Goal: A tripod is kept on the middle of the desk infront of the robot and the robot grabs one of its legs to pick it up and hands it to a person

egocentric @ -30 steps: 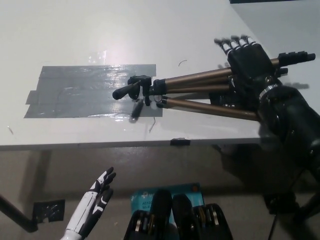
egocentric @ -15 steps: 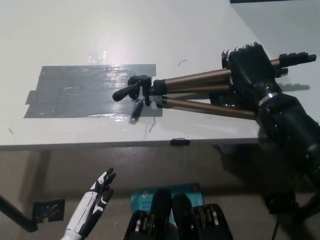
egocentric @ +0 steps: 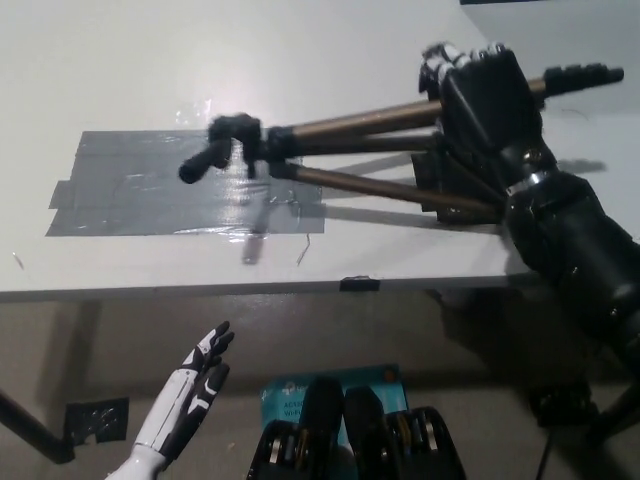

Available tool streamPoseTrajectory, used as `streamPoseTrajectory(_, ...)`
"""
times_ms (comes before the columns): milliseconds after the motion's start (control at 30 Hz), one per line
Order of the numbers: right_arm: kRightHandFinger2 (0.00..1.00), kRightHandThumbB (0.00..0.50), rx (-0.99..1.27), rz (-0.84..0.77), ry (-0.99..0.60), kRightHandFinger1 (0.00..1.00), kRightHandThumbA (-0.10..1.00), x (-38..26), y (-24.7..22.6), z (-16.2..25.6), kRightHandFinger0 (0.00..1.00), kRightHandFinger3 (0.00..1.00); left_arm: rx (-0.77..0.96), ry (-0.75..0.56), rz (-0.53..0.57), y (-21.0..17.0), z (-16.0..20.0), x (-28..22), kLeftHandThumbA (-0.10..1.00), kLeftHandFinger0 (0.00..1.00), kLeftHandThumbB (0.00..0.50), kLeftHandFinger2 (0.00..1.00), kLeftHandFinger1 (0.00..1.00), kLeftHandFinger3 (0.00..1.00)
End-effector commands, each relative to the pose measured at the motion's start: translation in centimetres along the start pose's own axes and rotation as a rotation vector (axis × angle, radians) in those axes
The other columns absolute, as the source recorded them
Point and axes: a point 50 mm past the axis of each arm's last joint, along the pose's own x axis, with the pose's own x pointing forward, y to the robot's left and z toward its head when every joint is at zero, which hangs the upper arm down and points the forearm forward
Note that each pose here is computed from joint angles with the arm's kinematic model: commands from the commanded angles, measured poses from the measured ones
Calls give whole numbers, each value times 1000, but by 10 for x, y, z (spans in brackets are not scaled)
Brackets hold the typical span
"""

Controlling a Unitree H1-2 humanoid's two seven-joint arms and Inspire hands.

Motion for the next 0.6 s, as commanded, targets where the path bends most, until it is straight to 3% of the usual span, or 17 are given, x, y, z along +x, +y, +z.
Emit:
streamPoseTrajectory(0, 693, 209, 43, -489, -138, 111, -100, 67, -115, 22, 0, 777, 41, -64, -42, 8, 9, 6, 1000, 1000, 163, 1000, 1000, 1000)
streamPoseTrajectory(100, 727, 226, 43, -477, -160, 145, -100, 65, -122, 31, 0, 844, 42, -74, -41, 9, 10, 7, 1000, 1000, 133, 984, 1000, 1000)
streamPoseTrajectory(167, 741, 201, 58, -466, -176, 209, -100, 65, -123, 34, 0, 926, 44, -75, -42, 9, 11, 8, 1000, 1000, 141, 976, 1000, 1000)
streamPoseTrajectory(267, 734, 206, 59, -458, -198, 229, -100, 67, -121, 35, 0, 924, 47, -73, -47, 9, 12, 9, 1000, 1000, 145, 966, 1000, 1000)
streamPoseTrajectory(333, 724, 268, 40, -432, -195, 238, -100, 68, -120, 36, 0, 843, 46, -72, -49, 9, 12, 9, 1000, 1000, 137, 959, 1000, 1000)
streamPoseTrajectory(367, 671, 278, 31, -420, -195, 223, -100, 68, -117, 37, 0, 729, 43, -69, -53, 9, 12, 10, 1000, 1000, 144, 959, 1000, 1000)
streamPoseTrajectory(400, 614, 267, 25, -416, -195, 188, -100, 69, -115, 37, 0, 543, 42, -71, -55, 9, 12, 11, 1000, 1000, 147, 957, 1000, 1000)
streamPoseTrajectory(433, 611, 264, 21, -415, -194, 186, -100, 69, -113, 36, 0, 507, 42, -73, -56, 9, 12, 11, 1000, 1000, 147, 956, 1000, 1000)
streamPoseTrajectory(467, 670, 215, 15, -394, -181, 212, -100, 69, -106, 35, 0, 516, 48, -78, -57, 9, 12, 12, 1000, 1000, 157, 951, 1000, 1000)
streamPoseTrajectory(567, 822, 226, 13, -352, -172, 345, -100, 68, -92, 30, 0, 767, 57, -86, -60, 10, 13, 13, 1000, 1000, 153, 936, 1000, 1000)
